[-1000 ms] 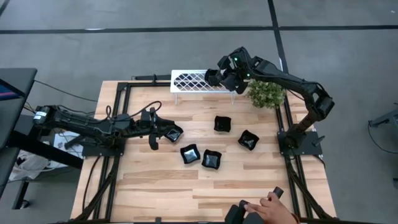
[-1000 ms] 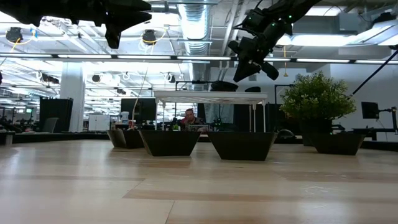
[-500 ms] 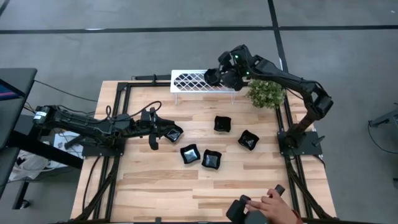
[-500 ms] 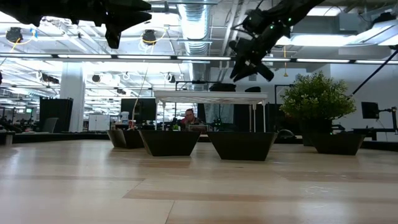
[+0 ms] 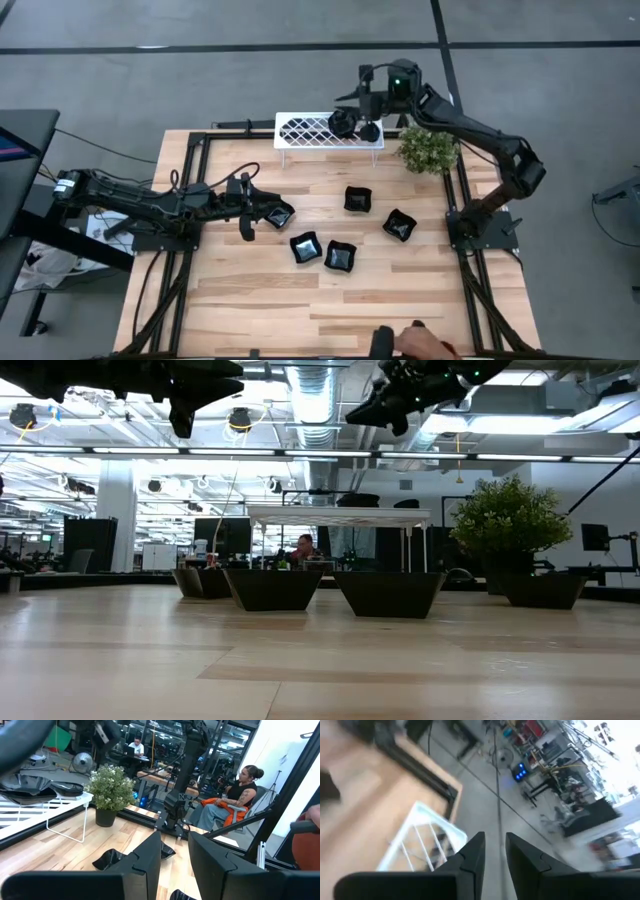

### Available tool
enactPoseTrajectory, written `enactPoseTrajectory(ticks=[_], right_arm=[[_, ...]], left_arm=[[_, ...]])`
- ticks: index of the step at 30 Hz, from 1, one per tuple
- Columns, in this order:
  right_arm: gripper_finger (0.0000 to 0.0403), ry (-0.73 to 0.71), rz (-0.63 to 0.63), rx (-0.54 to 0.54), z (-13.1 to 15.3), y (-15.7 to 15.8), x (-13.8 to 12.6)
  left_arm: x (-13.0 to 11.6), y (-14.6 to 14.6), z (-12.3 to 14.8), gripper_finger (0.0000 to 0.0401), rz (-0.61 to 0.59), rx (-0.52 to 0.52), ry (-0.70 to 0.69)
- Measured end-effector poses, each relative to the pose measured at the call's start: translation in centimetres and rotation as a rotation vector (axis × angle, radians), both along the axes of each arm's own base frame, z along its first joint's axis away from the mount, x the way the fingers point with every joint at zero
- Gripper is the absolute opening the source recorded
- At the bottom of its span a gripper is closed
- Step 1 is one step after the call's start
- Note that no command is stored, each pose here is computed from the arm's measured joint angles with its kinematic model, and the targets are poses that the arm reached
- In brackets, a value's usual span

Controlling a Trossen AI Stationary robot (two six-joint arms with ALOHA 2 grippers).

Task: Pick & Place Mini shaped plates
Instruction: Stack the leaf shaped plate on top of the leaf shaped plate on the shelf

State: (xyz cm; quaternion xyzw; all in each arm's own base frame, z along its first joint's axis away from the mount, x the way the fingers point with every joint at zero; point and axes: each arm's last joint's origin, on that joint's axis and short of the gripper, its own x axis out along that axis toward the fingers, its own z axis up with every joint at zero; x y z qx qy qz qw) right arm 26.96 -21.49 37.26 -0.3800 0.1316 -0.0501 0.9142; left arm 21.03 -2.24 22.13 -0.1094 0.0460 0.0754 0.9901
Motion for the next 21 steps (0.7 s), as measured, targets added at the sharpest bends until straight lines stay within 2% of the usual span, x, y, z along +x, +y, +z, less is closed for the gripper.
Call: enactPoseTrajectory(ticks=[2,4,7,9,11,14,16,18,21], right_arm=[[0.0071,0.013,0.044,0.058,-0.4,0.1,0.0],[0.0069,0.035,0.042,0.040,-0.7,0.1,0.0],[0.0064,-0.001,-0.068,0.017,-0.7,-0.7,0.5],[0.0061,-0.078,-0.187,0.060,-0.6,-1.7,0.9],[0.0059,-0.129,-0.252,0.150,-0.7,-2.6,0.7],[0.0058,-0.142,-0.256,0.271,-1.1,-3.7,0.6],[0.0058,-0.135,-0.276,0.307,-1.7,-4.5,0.4],[0.0058,-0.141,-0.400,0.258,-1.9,-5.2,0.3],[0.0058,-0.156,-0.678,0.177,-1.7,-5.8,-0.2]], left_arm=[[0.0,0.0,0.0,0.0102,0.000,0.000,0.000],[0.0,0.0,0.0,0.0102,0.000,0.000,0.000],[0.0,0.0,0.0,0.0102,0.000,0.000,0.000],[0.0,0.0,0.0,0.0102,0.000,0.000,0.000],[0.0,0.0,0.0,0.0102,0.000,0.000,0.000],[0.0,0.0,0.0,0.0102,0.000,0.000,0.000],[0.0,0.0,0.0,0.0102,0.000,0.000,-0.001],[0.0,0.0,0.0,0.0102,0.000,0.000,-0.001],[0.0,0.0,0.0,0.0102,0.000,0.000,0.000]])
